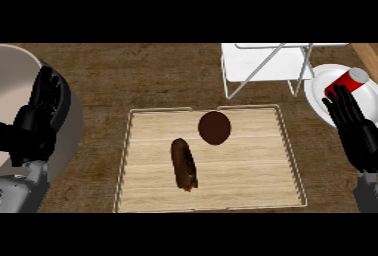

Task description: Pick the cupcake from the tray and place it in the tiered shelf

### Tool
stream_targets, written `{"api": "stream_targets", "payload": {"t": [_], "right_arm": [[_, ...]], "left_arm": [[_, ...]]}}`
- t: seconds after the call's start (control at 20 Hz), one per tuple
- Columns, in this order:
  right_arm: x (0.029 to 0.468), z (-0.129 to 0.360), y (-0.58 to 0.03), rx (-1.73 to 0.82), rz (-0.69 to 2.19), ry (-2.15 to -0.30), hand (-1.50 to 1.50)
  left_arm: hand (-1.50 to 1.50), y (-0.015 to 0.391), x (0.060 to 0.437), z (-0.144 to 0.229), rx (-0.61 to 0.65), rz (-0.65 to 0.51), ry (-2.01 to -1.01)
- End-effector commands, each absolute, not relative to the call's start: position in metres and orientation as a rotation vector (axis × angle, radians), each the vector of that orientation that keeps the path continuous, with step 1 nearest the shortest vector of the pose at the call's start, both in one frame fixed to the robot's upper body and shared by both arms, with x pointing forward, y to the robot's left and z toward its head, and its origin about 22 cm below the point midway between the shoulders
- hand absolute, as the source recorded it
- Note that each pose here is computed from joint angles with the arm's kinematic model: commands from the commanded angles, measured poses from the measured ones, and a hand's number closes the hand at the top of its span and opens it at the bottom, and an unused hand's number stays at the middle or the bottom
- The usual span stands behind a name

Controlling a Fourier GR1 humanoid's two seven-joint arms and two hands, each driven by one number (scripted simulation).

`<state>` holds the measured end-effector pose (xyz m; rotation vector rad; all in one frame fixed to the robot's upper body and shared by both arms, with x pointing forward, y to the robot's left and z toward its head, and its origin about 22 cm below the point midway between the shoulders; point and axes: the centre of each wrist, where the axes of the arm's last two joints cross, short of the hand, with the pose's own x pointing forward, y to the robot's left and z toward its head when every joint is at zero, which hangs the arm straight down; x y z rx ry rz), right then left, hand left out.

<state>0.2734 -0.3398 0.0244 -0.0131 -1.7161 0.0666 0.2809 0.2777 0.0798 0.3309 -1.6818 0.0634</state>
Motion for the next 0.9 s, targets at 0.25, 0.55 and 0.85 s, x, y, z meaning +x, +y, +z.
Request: {"api": "stream_targets", "payload": {"t": [0.25, 0.55, 0.85], "right_arm": [[0.335, 0.104, -0.186, 0.251, 0.543, -1.760, 1.50], [0.364, 0.111, -0.158, 0.302, 0.271, -1.690, -1.50], [0.365, 0.177, -0.183, 0.253, 0.720, -1.644, -1.50]], "left_arm": [[0.00, 0.250, 0.275, 0.086, 0.240, -0.028, -1.695], [0.00, 0.266, 0.262, 0.063, 0.223, 0.013, -1.616], [0.00, 0.270, 0.254, 0.073, 0.239, 0.007, -1.602]]}}
